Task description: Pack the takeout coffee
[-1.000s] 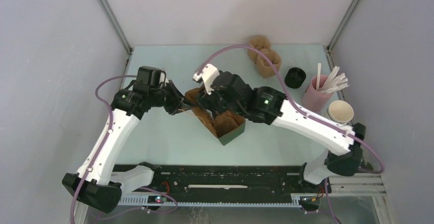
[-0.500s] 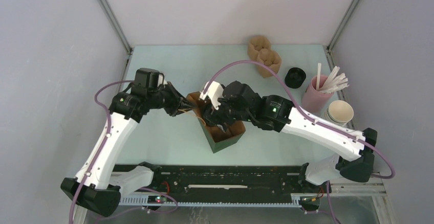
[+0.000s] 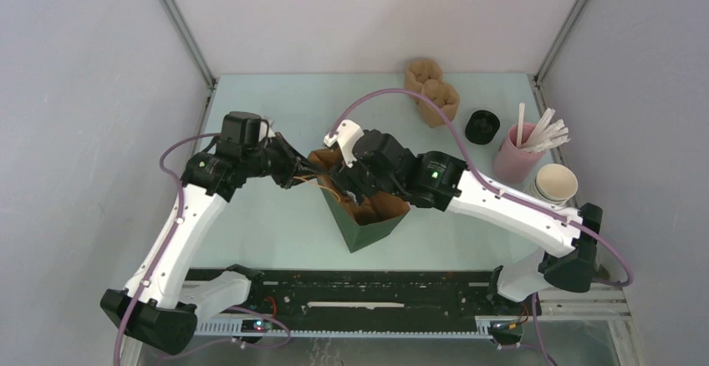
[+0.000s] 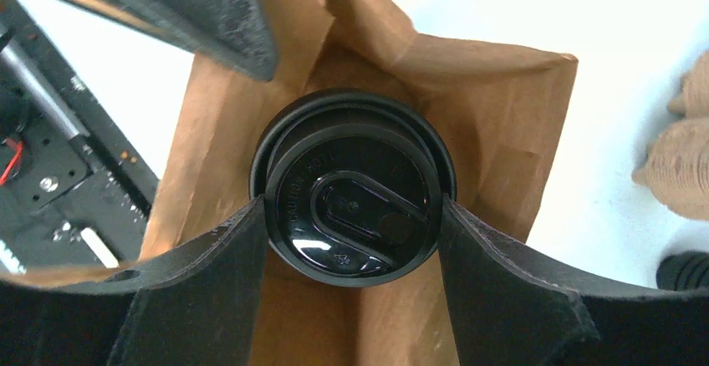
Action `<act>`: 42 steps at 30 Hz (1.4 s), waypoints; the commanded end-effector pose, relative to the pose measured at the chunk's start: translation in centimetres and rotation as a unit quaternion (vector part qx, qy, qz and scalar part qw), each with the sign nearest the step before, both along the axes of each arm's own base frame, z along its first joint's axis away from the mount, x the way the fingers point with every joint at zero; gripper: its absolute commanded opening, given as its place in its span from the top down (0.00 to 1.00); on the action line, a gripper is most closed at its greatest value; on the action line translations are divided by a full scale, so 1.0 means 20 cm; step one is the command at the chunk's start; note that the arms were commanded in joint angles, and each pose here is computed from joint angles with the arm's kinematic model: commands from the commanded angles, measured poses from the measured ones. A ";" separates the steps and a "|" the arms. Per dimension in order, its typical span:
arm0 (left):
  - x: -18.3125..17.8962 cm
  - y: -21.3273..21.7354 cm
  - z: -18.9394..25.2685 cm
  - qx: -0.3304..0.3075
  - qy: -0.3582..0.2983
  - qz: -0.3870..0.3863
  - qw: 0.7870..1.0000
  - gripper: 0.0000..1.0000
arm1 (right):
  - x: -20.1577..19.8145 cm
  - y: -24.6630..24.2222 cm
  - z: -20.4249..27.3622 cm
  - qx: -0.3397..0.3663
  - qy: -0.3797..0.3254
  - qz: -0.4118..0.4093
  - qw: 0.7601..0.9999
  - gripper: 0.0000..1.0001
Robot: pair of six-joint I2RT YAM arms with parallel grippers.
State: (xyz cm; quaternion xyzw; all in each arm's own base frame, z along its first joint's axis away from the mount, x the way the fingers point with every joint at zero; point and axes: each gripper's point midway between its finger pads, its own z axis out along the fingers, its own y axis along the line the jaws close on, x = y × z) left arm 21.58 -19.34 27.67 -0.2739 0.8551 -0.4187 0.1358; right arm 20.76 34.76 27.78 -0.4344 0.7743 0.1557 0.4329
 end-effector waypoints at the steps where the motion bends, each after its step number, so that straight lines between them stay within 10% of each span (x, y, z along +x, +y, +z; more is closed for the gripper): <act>1: -0.02 -0.02 0.04 -0.009 -0.024 -0.034 0.999 1.00 | 0.13 0.02 0.12 0.050 -0.024 -0.098 0.994 0.63; 24: -0.19 0.07 -0.20 0.086 0.051 -0.118 0.988 1.00 | 0.20 0.16 -0.06 0.041 -0.047 -0.093 0.994 0.63; 42: 0.18 -0.26 0.11 -0.047 -0.058 -0.163 0.984 1.00 | 0.37 -0.06 0.14 0.028 -0.084 -0.131 0.987 0.62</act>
